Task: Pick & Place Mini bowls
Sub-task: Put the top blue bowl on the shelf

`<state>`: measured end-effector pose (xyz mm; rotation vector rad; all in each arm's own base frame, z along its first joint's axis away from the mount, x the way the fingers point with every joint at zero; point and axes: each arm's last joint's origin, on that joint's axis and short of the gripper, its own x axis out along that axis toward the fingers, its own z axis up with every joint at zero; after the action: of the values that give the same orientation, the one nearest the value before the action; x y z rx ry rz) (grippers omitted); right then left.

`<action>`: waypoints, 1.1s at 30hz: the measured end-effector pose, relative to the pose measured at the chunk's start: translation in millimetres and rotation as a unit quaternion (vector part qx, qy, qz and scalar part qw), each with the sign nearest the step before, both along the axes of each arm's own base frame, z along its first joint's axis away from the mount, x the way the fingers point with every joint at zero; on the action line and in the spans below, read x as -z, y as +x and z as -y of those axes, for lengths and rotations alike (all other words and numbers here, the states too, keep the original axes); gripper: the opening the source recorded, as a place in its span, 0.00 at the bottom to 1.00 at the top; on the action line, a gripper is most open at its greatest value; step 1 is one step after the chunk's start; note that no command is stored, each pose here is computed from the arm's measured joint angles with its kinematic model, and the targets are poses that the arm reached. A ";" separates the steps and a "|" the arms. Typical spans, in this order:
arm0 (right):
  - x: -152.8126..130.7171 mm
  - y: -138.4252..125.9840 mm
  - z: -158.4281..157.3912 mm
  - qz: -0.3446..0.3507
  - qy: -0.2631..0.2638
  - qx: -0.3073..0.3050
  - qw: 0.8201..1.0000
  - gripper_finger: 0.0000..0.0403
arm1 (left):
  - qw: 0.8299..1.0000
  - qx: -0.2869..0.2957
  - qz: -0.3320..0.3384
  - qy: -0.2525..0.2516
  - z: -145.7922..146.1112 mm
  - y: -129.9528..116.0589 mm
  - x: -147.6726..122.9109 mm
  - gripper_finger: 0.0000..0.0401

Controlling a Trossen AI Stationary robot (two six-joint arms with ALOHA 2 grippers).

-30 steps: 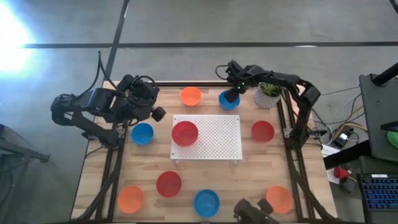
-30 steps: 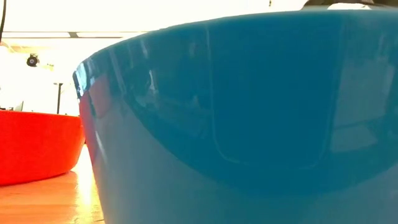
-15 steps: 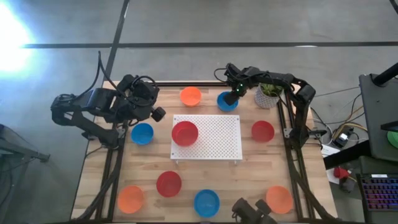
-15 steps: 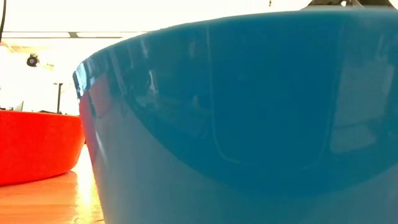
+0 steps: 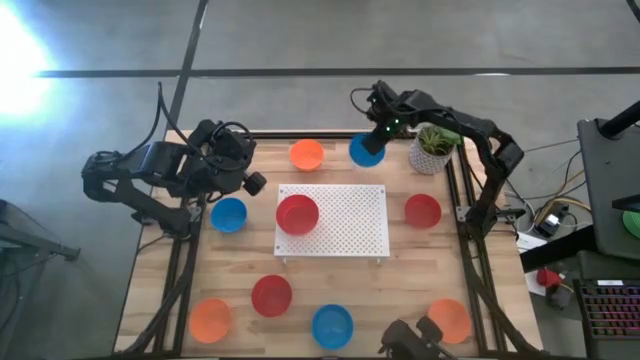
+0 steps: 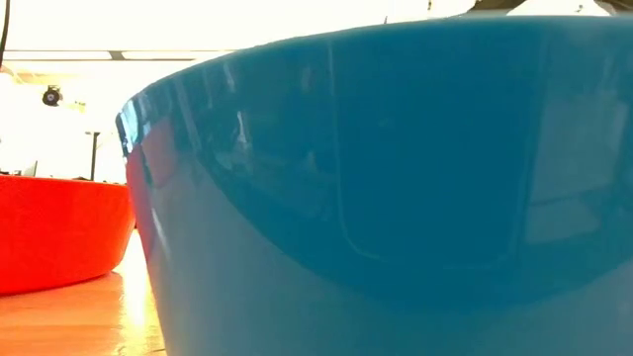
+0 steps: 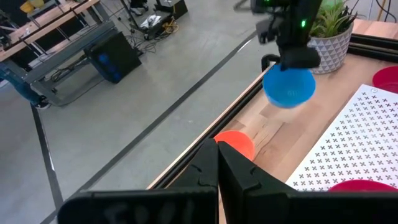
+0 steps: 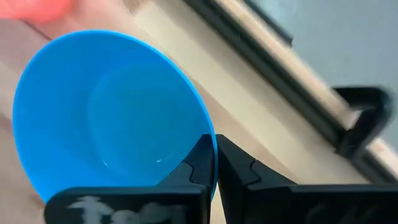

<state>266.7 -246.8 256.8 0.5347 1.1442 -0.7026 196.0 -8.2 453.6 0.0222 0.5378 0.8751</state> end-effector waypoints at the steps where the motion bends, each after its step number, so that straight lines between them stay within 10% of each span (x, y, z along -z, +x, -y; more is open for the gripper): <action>1: -9.1 -0.6 -1.4 0.006 -0.007 -0.003 1.000 0.02 | 1.000 0.000 0.000 0.000 0.0 0.0 0.0 0.00; 14: -82.3 5.6 -67.9 0.060 0.019 -0.110 0.992 0.02 | 1.000 0.000 0.000 0.000 0.0 0.0 0.1 0.00; 33: -60.2 66.7 -159.7 0.048 0.087 -0.261 0.960 0.02 | 1.000 -0.001 -0.001 -0.001 0.1 0.5 1.2 0.00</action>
<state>333.4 -87.2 316.9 0.3824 1.1944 -0.1182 196.5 -8.3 452.4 0.0208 0.5399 0.8761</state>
